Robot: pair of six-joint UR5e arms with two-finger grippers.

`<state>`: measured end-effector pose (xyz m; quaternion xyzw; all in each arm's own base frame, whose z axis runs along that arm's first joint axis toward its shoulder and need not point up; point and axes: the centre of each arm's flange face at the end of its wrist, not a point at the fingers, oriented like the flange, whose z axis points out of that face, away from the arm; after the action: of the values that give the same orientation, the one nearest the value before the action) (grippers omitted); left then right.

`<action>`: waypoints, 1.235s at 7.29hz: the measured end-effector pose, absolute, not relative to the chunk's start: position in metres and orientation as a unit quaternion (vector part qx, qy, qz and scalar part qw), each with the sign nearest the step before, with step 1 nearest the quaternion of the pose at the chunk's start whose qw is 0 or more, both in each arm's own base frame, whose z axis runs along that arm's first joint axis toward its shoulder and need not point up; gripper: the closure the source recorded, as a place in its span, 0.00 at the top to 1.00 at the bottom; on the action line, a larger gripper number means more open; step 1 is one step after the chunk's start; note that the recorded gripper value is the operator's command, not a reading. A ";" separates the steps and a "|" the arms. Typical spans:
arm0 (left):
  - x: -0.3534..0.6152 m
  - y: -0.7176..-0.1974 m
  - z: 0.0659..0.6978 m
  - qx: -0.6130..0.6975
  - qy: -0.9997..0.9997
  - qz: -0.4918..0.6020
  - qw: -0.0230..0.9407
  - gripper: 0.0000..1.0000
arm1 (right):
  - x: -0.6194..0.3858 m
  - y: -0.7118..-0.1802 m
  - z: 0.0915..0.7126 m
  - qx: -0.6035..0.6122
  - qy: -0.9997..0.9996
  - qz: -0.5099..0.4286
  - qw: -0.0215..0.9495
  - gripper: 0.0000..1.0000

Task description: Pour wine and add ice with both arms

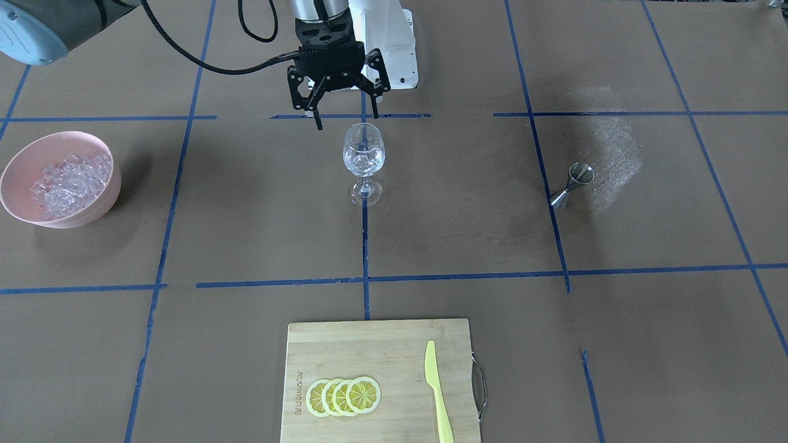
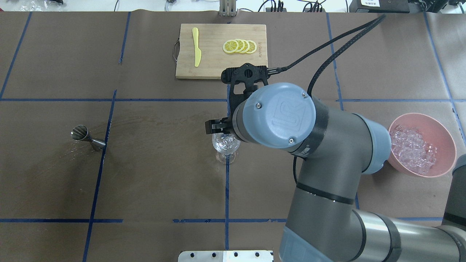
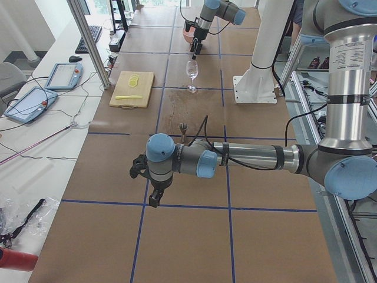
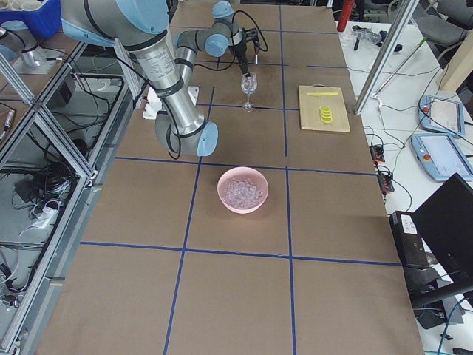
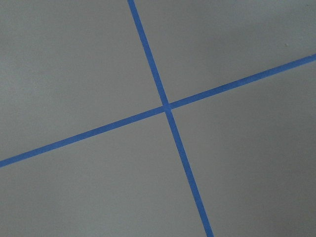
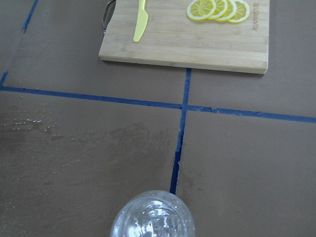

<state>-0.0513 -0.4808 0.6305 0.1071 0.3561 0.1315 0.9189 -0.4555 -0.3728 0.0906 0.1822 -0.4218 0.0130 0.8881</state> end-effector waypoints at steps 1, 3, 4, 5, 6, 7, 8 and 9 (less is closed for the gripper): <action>-0.051 -0.481 0.631 0.106 0.356 0.131 0.919 1.00 | -0.428 -0.401 0.101 0.172 -0.413 0.009 0.894 1.00; -0.051 -0.480 0.633 0.104 0.356 0.130 0.919 1.00 | -0.362 -0.458 0.145 0.163 -0.389 -0.026 0.906 1.00; -0.051 -0.480 0.632 0.105 0.356 0.131 0.919 1.00 | -0.325 -0.483 0.180 0.161 -0.369 -0.050 0.914 1.00; -0.052 -0.480 0.630 0.106 0.356 0.131 0.919 1.00 | -0.285 -0.504 0.222 0.157 -0.345 -0.074 0.922 1.00; -0.052 -0.480 0.628 0.108 0.356 0.131 0.919 1.00 | -0.238 -0.521 0.271 0.147 -0.321 -0.093 0.931 1.00; -0.052 -0.481 0.624 0.112 0.355 0.132 0.919 1.00 | -0.190 -0.534 0.323 0.129 -0.303 -0.109 0.938 1.00; -0.052 -0.481 0.620 0.116 0.354 0.134 0.918 1.00 | -0.143 -0.537 0.374 0.108 -0.290 -0.118 0.943 1.00; -0.052 -0.481 0.617 0.119 0.352 0.134 0.919 1.00 | -0.104 -0.530 0.424 0.082 -0.278 -0.116 0.950 1.00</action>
<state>-0.0524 -0.4809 0.6174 0.1186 0.3525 0.1343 0.9185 -0.1038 -0.5299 0.4244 0.0819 -0.2779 -0.1159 0.9501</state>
